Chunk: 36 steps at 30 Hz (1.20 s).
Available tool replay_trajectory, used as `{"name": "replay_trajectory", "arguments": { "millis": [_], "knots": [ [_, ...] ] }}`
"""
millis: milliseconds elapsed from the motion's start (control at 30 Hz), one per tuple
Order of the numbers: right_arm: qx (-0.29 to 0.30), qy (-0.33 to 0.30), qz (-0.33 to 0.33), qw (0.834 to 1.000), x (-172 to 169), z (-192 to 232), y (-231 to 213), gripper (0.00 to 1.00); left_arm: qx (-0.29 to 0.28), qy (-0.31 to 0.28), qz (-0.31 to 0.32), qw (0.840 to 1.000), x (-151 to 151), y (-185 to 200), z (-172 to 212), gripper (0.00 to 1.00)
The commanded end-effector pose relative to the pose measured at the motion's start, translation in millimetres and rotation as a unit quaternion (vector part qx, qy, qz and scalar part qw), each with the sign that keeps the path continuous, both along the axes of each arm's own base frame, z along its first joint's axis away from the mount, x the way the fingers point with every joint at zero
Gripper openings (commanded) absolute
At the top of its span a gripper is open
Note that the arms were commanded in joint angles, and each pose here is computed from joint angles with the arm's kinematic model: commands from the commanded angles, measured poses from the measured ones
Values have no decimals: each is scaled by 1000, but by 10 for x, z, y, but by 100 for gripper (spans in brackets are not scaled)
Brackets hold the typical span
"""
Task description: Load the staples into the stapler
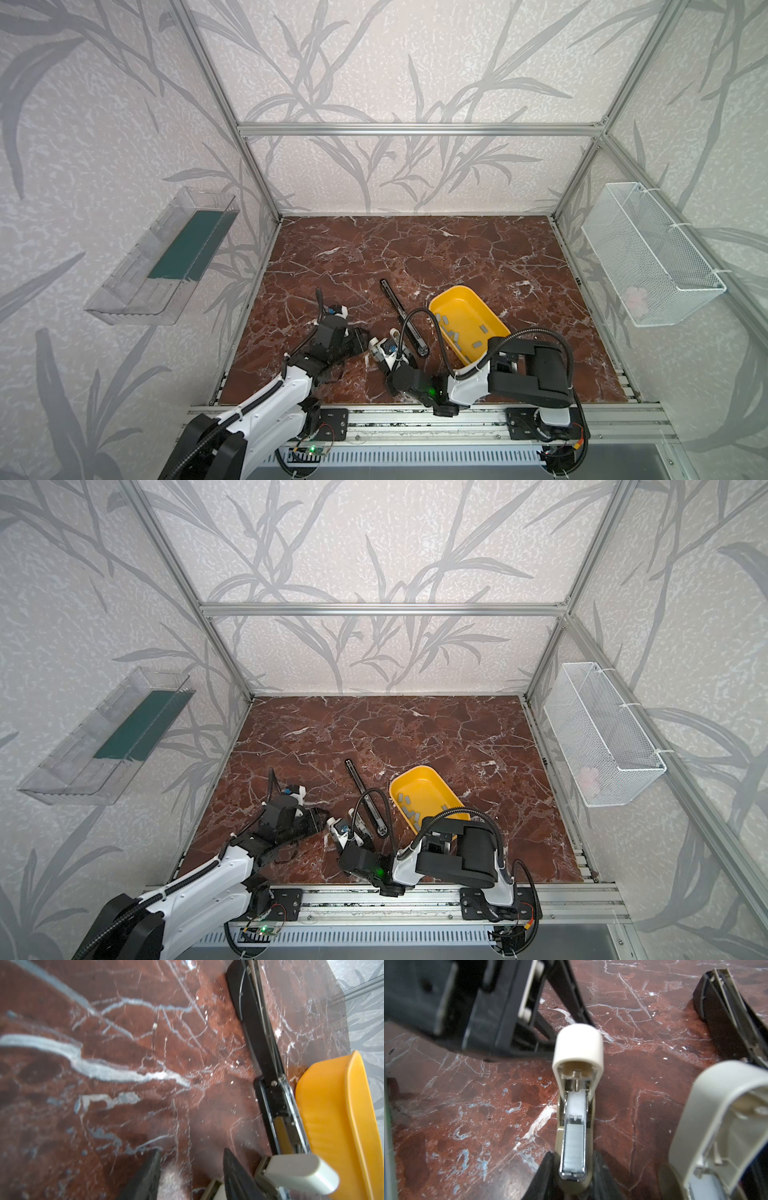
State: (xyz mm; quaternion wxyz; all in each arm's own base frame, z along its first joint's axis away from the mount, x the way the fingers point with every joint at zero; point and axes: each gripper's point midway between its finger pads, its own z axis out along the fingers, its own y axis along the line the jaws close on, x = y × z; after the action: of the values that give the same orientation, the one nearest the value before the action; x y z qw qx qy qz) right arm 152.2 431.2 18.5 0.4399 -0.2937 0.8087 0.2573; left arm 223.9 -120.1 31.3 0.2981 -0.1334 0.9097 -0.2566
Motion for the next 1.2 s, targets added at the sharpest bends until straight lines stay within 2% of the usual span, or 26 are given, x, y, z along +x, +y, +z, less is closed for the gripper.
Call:
{"name": "replay_trajectory", "arguments": {
  "millis": [0,500,800,1167],
  "knots": [
    [-103,44,22,993,-200,-604,-297,25,-3,-8,14,1000,-29,20,8,48],
    [-104,48,22,993,-205,-613,-283,25,-11,-31,-33,999,-118,-145,61,49],
    [-102,48,20,993,-200,-613,-286,26,1,-27,-34,999,-202,-101,-28,51],
    [-69,44,36,996,-244,-484,-303,40,-13,-53,-24,998,-220,-63,38,54]
  ]
}}
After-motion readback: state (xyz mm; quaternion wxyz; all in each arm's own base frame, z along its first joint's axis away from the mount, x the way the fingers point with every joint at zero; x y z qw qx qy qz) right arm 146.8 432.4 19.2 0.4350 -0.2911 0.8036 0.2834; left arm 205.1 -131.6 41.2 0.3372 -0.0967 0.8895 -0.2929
